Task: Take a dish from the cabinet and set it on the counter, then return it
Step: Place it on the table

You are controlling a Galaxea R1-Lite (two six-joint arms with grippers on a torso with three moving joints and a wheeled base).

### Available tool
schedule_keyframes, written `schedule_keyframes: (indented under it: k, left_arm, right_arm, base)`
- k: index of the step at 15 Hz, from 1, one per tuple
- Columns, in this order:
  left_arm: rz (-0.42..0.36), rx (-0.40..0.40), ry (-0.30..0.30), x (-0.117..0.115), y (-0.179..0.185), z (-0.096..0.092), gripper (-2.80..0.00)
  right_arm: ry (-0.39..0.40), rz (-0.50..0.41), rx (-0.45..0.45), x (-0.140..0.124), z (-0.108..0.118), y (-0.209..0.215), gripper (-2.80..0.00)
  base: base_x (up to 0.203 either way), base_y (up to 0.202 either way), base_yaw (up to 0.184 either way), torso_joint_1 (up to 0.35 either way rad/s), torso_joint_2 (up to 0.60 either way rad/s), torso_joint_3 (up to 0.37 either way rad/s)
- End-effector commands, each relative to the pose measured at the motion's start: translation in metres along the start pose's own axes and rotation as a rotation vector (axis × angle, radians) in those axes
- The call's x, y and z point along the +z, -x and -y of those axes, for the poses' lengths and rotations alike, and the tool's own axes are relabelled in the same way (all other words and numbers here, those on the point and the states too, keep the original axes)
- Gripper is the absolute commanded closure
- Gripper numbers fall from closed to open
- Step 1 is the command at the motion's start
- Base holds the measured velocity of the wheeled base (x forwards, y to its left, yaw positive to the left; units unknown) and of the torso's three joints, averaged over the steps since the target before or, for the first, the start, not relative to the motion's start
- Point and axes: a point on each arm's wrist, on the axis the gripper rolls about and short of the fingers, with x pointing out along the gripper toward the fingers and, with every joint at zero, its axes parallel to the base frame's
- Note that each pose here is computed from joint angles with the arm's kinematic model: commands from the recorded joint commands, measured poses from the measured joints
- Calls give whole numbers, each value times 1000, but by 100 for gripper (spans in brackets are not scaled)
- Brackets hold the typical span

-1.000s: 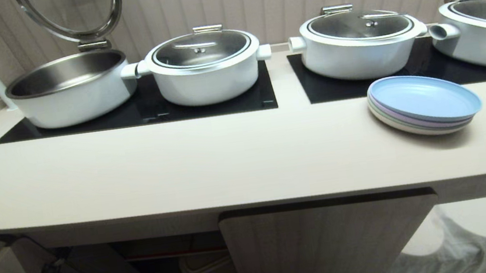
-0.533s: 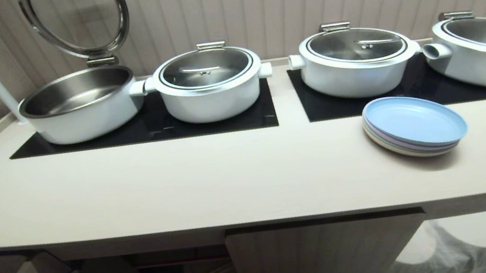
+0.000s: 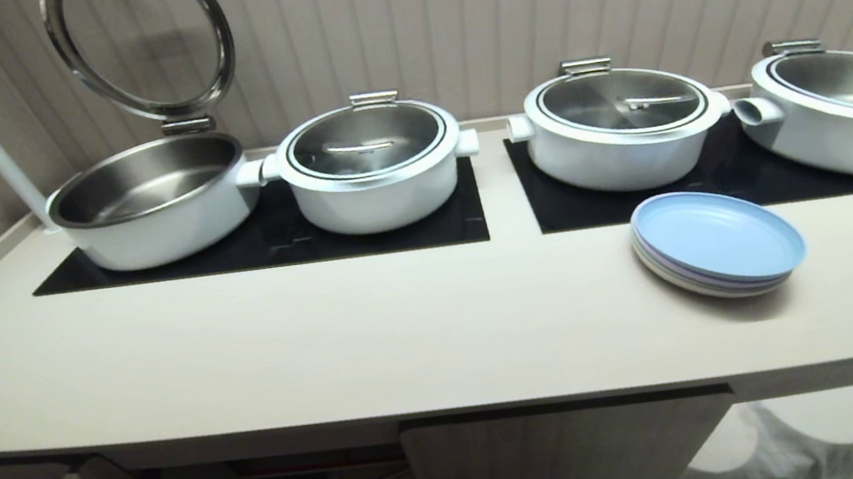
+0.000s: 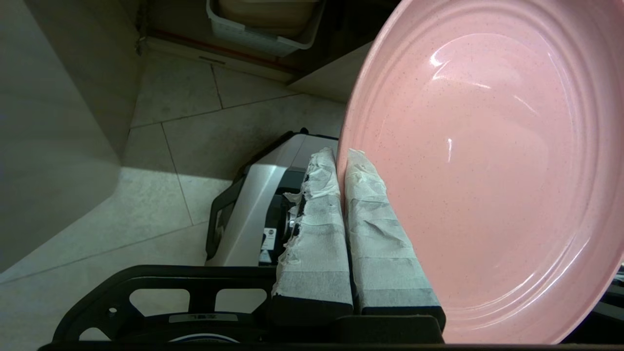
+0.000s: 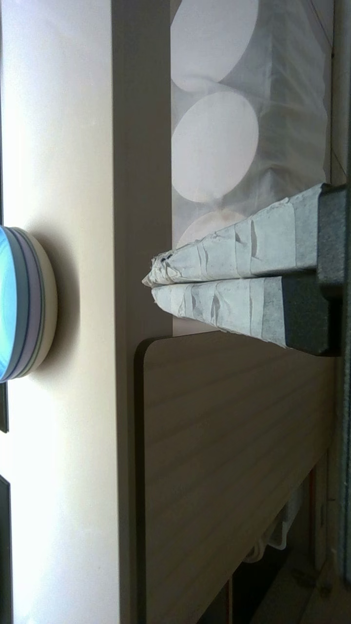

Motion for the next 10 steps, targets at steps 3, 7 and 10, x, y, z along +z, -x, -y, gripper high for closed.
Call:
schedule_keyframes:
  k: [3, 7, 10]
  left_arm:
    - [5, -2, 2, 0, 0, 0, 0]
    - [5, -2, 2, 0, 0, 0, 0]
    - [5, -2, 2, 0, 0, 0, 0]
  right_arm:
    - [0, 1, 0, 0, 0, 0, 0]
    - [0, 1, 1, 0, 0, 0, 0]
    - [0, 1, 1, 0, 0, 0, 0]
  base:
    - [0, 0, 0, 163, -320, -169]
    - [0, 0, 0, 156, -311, -157]
    - [0, 0, 0, 11, -25, -7]
